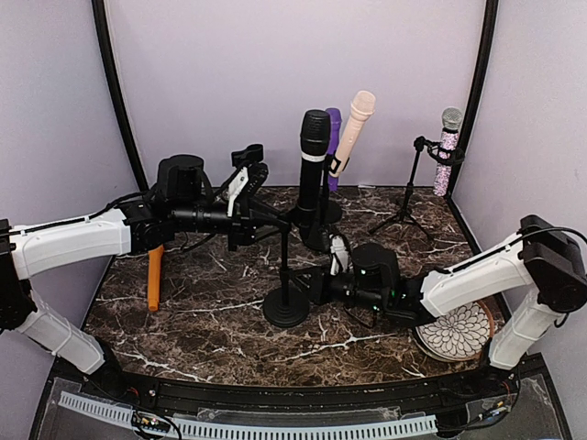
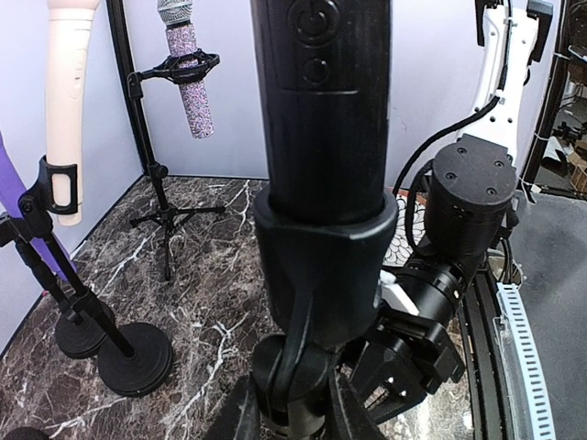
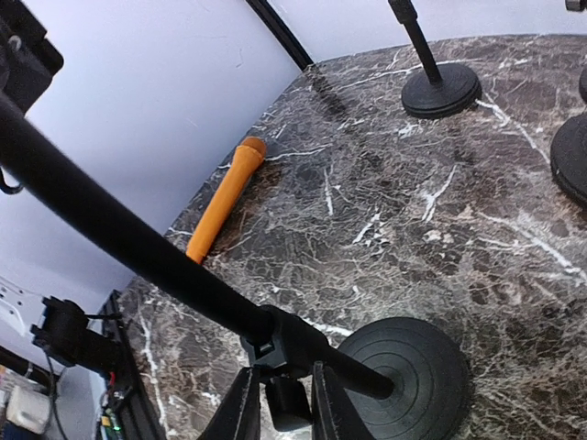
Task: Remove the microphone from the stand
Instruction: Unscrew the knob on the stand of the microphone stand.
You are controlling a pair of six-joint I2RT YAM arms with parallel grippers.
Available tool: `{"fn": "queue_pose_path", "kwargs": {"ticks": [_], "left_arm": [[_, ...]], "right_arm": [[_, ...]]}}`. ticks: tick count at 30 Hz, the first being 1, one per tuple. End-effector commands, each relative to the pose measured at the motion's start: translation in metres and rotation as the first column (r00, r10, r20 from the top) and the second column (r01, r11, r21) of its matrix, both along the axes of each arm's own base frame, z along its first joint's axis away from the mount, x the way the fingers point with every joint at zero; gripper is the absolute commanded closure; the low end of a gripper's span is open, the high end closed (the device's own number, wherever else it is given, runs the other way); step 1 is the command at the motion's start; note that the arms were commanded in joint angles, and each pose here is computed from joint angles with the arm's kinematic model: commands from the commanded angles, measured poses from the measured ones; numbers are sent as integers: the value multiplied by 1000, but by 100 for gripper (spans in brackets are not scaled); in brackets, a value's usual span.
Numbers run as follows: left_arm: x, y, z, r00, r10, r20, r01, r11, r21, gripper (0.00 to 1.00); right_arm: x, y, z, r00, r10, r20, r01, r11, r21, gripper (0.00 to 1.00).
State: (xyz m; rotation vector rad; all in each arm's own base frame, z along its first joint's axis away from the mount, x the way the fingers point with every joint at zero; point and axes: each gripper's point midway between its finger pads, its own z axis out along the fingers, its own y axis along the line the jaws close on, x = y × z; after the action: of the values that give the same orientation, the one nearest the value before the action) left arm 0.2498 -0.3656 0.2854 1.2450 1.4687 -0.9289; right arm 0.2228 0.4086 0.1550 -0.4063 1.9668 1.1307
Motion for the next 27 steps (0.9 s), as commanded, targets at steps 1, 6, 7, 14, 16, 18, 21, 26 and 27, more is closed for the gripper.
{"fn": "queue_pose_path", "kwargs": {"ticks": [1, 6, 7, 14, 16, 18, 21, 26, 27], "left_arm": [[-4, 1, -32, 996, 6, -91, 2, 996, 87, 78], [-5, 2, -31, 996, 5, -88, 2, 996, 85, 78], [-4, 3, -31, 996, 10, -85, -3, 996, 86, 78], [-3, 4, -33, 997, 18, -77, -10, 995, 97, 78], [-3, 3, -33, 997, 19, -75, -11, 995, 98, 78], [-3, 3, -33, 997, 18, -76, -10, 995, 99, 78], [-3, 3, -37, 997, 20, -78, -12, 994, 106, 78], [-4, 1, -39, 996, 14, -84, -5, 994, 106, 78], [-5, 0, -39, 996, 13, -86, -4, 995, 104, 78]], "right_arm": [[2, 3, 14, 972, -33, 231, 73, 983, -166, 79], [2, 0, 21, 958, -63, 279, 118, 975, -186, 55], [1, -2, 26, 959, -70, 275, 118, 979, -163, 50], [-7, -22, 51, 972, -113, 207, 116, 993, -3, 21], [-4, -34, 53, 977, -136, 164, 132, 991, 32, 18], [0, -46, 57, 981, -155, 115, 147, 986, 81, 17], [8, -60, 53, 982, -185, 31, 180, 976, 120, 17], [13, -73, 47, 980, -184, -75, 195, 966, 173, 19], [12, -74, 46, 980, -180, -79, 192, 966, 174, 19]]}}
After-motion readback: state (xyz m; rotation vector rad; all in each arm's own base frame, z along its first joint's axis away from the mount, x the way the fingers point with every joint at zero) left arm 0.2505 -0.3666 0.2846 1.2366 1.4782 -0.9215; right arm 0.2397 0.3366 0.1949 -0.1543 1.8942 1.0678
